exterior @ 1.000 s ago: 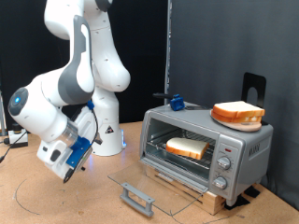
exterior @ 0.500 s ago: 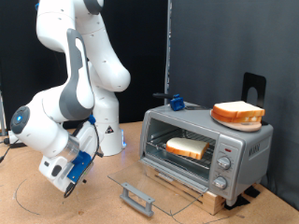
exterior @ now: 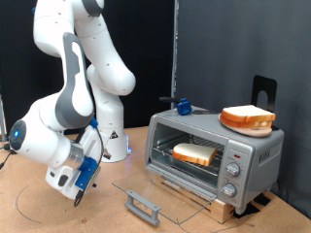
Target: Make a piece of toast with the oven
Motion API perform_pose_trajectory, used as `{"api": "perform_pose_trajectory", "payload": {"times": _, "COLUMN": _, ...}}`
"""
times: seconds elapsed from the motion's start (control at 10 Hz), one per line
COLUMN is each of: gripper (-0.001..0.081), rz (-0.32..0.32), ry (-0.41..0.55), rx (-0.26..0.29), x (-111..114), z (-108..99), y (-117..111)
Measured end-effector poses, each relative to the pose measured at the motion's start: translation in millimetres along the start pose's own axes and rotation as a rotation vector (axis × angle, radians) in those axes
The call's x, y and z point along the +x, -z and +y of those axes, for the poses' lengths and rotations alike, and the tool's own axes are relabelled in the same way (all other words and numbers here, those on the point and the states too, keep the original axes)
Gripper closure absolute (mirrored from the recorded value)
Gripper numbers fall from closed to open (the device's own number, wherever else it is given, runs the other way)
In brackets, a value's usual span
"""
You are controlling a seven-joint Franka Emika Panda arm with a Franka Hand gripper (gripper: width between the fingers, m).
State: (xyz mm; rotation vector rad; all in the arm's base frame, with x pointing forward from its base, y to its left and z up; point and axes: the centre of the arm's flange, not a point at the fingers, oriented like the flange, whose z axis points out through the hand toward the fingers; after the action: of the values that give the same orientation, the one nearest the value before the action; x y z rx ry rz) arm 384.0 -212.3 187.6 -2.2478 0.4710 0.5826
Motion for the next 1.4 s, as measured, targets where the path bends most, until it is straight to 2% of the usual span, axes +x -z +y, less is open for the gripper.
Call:
{"api": "perform_pose_trajectory", "payload": {"times": 0.2, "gripper": -0.0001, "rz": 0.008, "ry": 0.004, "rx": 0.009, "x": 7, "z": 5, "y": -6}}
{"api": "perform_pose_trajectory", "payload": {"times": 0.4, "gripper": -0.0001, "rz": -0.018, "ry": 0.018, "rx": 0.015, "x": 10, "z": 6, "y": -21}}
{"api": "perform_pose_trajectory", "payload": {"times": 0.9, "gripper": -0.0001, "rz": -0.113, "ry": 0.055, "rx": -0.004, "x": 1, "z": -16, "y": -95}}
{"api": "perform_pose_trajectory", "payload": {"times": 1.0, "gripper": -0.0001, "rz": -0.130, "ry": 0.061, "rx": 0.007, "x": -4, "z": -23, "y": -106}}
{"api": "perform_pose_trajectory", "payload": {"times": 1.1, "gripper": -0.0001, "rz": -0.136, "ry": 0.069, "rx": 0.026, "x": -7, "z": -29, "y": -111}}
{"api": "perform_pose_trajectory", "payload": {"times": 1.3, "gripper": -0.0001, "rz": -0.159, "ry": 0.108, "rx": 0.106, "x": -19, "z": -35, "y": -93}}
{"api": "perform_pose_trajectory", "payload": {"times": 1.4, "gripper": -0.0001, "rz": -0.192, "ry": 0.133, "rx": 0.155, "x": -27, "z": -38, "y": -84}}
